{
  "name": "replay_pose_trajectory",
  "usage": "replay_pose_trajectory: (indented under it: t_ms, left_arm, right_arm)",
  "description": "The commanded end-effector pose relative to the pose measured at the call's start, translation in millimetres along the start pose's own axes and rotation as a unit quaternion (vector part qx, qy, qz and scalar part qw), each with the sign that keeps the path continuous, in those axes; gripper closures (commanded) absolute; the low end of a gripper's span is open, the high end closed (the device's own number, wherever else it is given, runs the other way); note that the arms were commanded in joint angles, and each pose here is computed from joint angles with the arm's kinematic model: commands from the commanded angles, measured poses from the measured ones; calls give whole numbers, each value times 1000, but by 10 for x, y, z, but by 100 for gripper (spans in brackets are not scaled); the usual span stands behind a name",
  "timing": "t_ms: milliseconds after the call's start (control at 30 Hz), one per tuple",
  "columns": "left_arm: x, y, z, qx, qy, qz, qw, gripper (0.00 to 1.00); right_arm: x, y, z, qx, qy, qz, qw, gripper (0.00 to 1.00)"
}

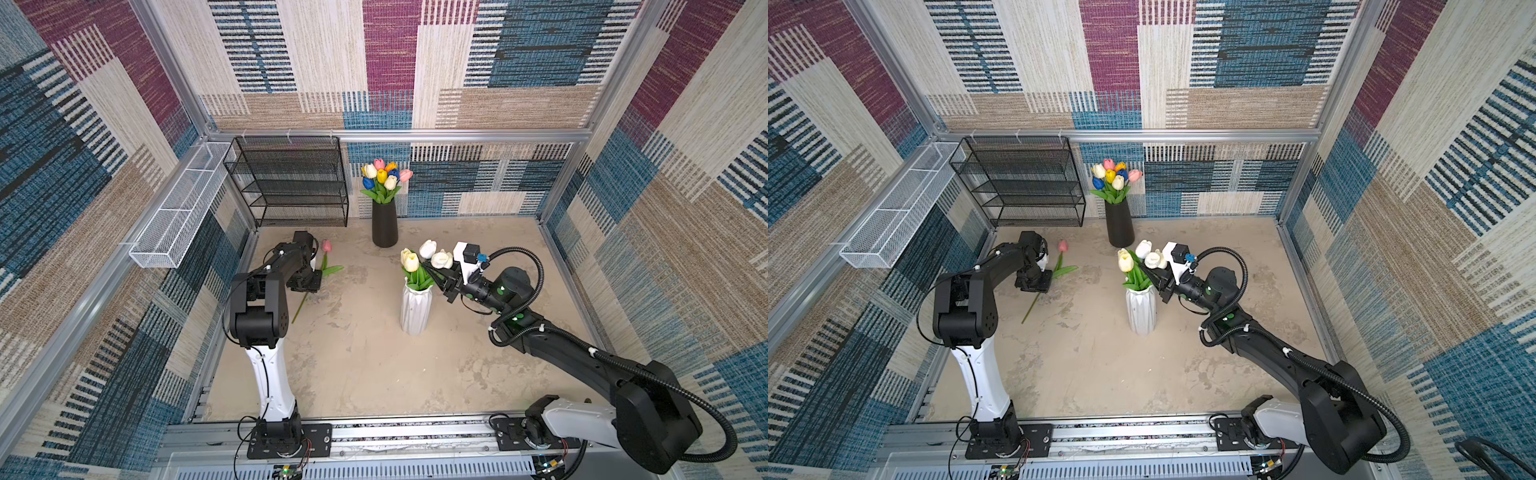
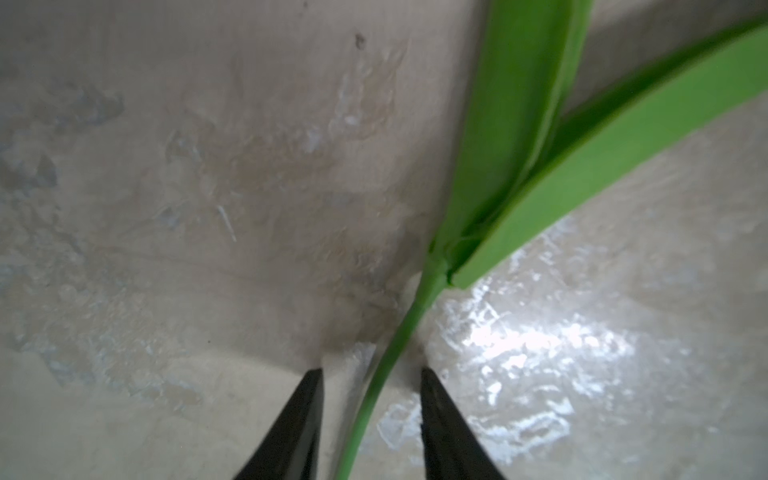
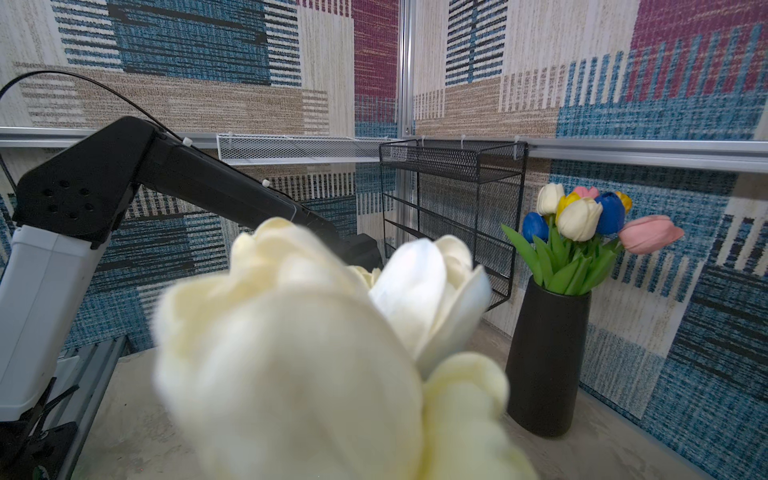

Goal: Arrange the flowers into the vase
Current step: 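Close the left gripper on the pink tulip stem, then lift the pink tulip with the left gripper and carry it toward the vase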

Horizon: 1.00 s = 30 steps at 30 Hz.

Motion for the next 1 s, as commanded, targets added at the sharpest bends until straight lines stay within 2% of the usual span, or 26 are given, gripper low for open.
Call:
replay_pose_trajectory:
  t_ms: [0, 33, 167, 267, 333, 467, 567, 633, 733, 833, 900, 967]
  left_arm:
    - [81, -94, -7, 6, -18, 27, 999, 82]
    - [90, -89, -19, 11, -18, 27, 999, 88]
    - [150, 37, -51, 29, -3, 17, 999, 98]
    - [241, 294, -111, 58, 21, -38, 997, 100]
    - [321, 540, -187, 98, 38, -96, 990, 100]
    - [499, 1084, -371, 170, 40, -228, 958, 100]
    - [673, 1483, -505, 227, 24, -311, 922, 100]
    - [809, 1755, -620, 272, -7, -369, 889, 100]
    - [1069, 2186, -770, 338, -66, -457, 820, 100]
    - [1377, 2591, -888, 399, -139, -538, 730, 100]
    - [1631, 2803, -974, 445, -204, -580, 651, 100]
    - [1790, 2930, -1007, 461, -231, -609, 603, 100]
  right_arm:
    - [-58, 13, -12, 10, 12, -14, 1000, 78]
    - [-46, 10, -14, 10, 11, -12, 1000, 78]
    - [-32, -2, -27, 13, 6, -10, 1000, 78]
    - [-34, -22, -43, 16, 2, -9, 1000, 79]
    - [-38, -42, -70, 21, -4, -7, 1000, 79]
    - [-64, -75, -87, 20, -11, -8, 1000, 80]
    - [-87, -92, -93, 18, -12, -12, 1000, 80]
    - [-98, -103, -102, 19, -16, -12, 1000, 80]
    - [-107, -119, -112, 20, -22, -11, 1000, 80]
    - [-114, -136, -124, 21, -24, -10, 999, 81]
    - [-112, -146, -132, 22, -27, -10, 999, 80]
    - [-102, -158, -140, 22, -31, -8, 999, 80]
Point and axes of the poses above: each gripper's point midway between its finger pads, its own y axis back along the fingers, its own z axis along the line the jaws close on, x = y × z, the point moved 8 cm from there along y, back along the fingers, and after that the axes turned 5 degrees about y, right-handed, at the moved point
